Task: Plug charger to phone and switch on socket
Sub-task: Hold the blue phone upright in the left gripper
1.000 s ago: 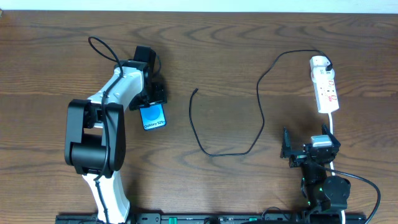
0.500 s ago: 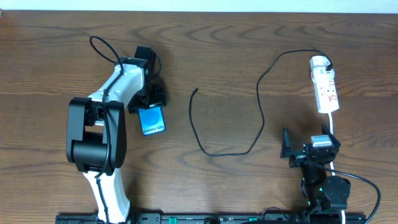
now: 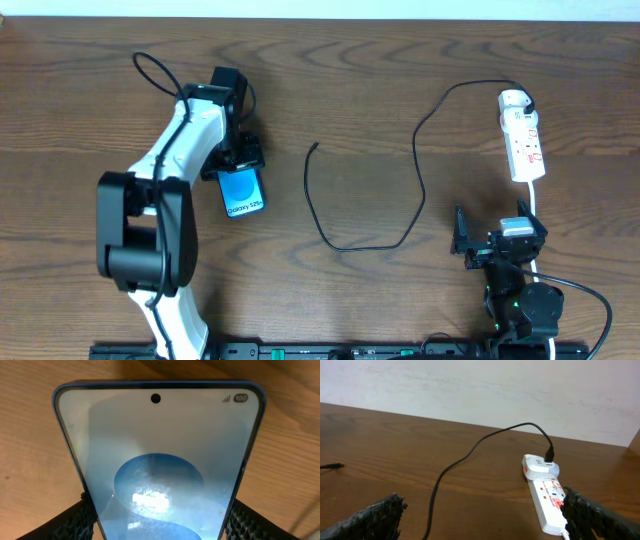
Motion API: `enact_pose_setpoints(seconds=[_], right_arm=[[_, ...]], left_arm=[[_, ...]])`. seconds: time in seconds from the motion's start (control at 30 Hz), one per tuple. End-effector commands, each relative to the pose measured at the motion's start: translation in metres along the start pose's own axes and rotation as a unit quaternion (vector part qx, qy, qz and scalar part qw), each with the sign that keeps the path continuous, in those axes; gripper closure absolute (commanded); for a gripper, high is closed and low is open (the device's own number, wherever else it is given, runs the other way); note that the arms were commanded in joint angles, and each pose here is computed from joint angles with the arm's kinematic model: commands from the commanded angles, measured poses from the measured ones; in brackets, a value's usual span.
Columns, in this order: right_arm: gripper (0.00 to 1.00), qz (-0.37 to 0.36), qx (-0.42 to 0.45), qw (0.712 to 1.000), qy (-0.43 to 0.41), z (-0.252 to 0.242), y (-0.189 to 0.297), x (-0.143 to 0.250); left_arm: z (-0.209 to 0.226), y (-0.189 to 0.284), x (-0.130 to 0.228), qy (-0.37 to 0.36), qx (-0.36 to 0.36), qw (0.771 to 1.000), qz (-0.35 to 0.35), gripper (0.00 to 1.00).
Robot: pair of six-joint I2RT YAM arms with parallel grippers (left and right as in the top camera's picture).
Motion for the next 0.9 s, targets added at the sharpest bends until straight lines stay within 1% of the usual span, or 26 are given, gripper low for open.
enact_pose_setpoints(seconds=[0.0,0.3,0.4,0.5,0.63,0.87], right_arm=[[0.01,0.0,-0.001,1.0,-0.006,0.001,0.0,0.001],[0.01,0.0,-0.001,1.0,-0.006,0.001,0.0,0.001],[0.01,0.0,-0.001,1.0,-0.006,0.001,0.0,0.001],[0.01,0.0,-0.001,1.0,-0.006,0.001,0.0,0.001],[0.01,0.0,-0.001,1.0,-0.006,0.001,0.0,0.001],[0.01,0.0,-0.001,1.0,-0.006,0.001,0.0,0.001]], left_arm=[[-0.005,0.024,-0.003,0.016,0.028,0.999,-0.025,0.29],[-0.022,0.03,0.002,0.045,0.105,0.993,-0.006,0.29],[-0.025,0.031,0.002,0.048,0.119,0.992,-0.004,0.3],[-0.022,0.03,-0.001,0.047,0.107,0.993,-0.014,0.3],[-0.008,0.02,-0.005,0.05,0.043,0.997,-0.035,0.3],[-0.007,-0.023,-0.004,0.05,0.038,0.997,-0.034,0.3]])
Point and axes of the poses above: each gripper's point midway between its finger pads, its own y axis back along the fingers, its own z axis along the line the jaws close on, x = y × z, the point moved 6 cm from there along y, back along the fingers, and after that the axes turned 10 degrees about -y, right-handed, at the moved point
